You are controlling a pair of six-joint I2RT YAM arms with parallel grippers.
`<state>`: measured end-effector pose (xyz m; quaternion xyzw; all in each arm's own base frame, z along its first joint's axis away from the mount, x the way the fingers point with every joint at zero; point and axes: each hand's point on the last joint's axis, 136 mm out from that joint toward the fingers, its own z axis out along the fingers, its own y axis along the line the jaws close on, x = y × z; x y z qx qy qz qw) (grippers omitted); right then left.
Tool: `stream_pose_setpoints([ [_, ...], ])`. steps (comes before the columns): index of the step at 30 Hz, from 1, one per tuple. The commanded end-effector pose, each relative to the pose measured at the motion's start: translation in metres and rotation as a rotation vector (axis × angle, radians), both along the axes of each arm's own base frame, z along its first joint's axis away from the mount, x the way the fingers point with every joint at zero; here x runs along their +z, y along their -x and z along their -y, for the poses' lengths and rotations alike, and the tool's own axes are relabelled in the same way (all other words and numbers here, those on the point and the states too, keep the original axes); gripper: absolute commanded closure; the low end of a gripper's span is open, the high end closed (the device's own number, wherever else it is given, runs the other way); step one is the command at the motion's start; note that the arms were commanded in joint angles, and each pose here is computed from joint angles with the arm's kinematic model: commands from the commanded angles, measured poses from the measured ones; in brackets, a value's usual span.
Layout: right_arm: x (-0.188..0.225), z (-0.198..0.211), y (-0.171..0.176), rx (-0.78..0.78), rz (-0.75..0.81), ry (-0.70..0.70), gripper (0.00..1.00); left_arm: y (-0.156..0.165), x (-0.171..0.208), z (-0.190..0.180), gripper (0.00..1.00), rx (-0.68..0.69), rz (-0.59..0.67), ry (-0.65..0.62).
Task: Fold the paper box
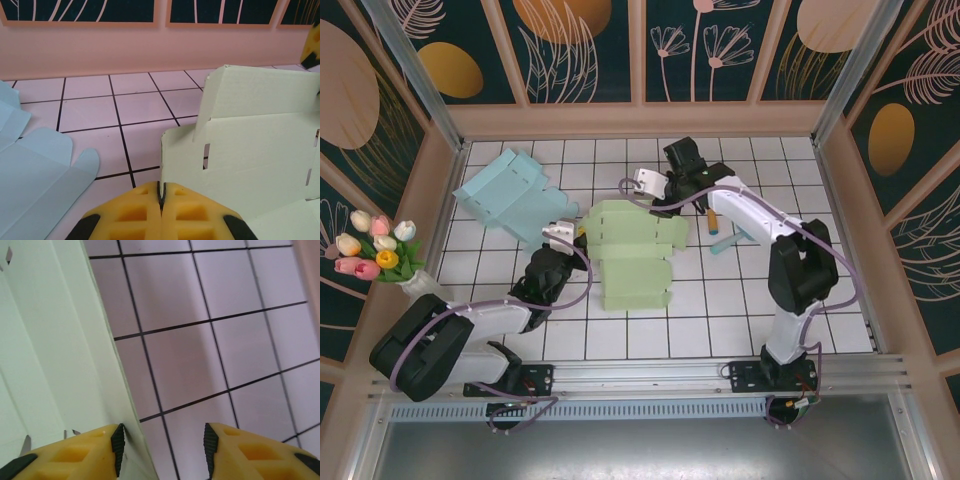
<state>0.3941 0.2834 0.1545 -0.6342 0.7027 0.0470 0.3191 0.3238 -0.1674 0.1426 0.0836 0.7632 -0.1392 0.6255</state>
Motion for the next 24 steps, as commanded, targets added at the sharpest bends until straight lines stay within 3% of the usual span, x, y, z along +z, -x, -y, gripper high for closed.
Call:
stream_pose_setpoints([
  [1, -0.004, -0.005, 0.007, 0.041, -0.06, 0.002, 0.53, 0.002, 0.011, 0.003, 1.0, -0.016, 0.044, 0.017],
  [10, 0.001, 0.008, 0.0, 0.017, -0.076, -0.001, 0.68, 0.0, 0.009, 0.004, 1.0, -0.012, 0.031, 0.007],
  [13, 0.003, 0.008, 0.003, 0.025, -0.079, -0.002, 0.78, -0.001, 0.008, 0.004, 1.0, -0.005, 0.027, 0.005],
  [24, -0.006, 0.002, 0.007, 0.079, -0.089, 0.006, 0.75, 0.006, 0.013, 0.014, 1.0, -0.074, 0.042, 0.028],
])
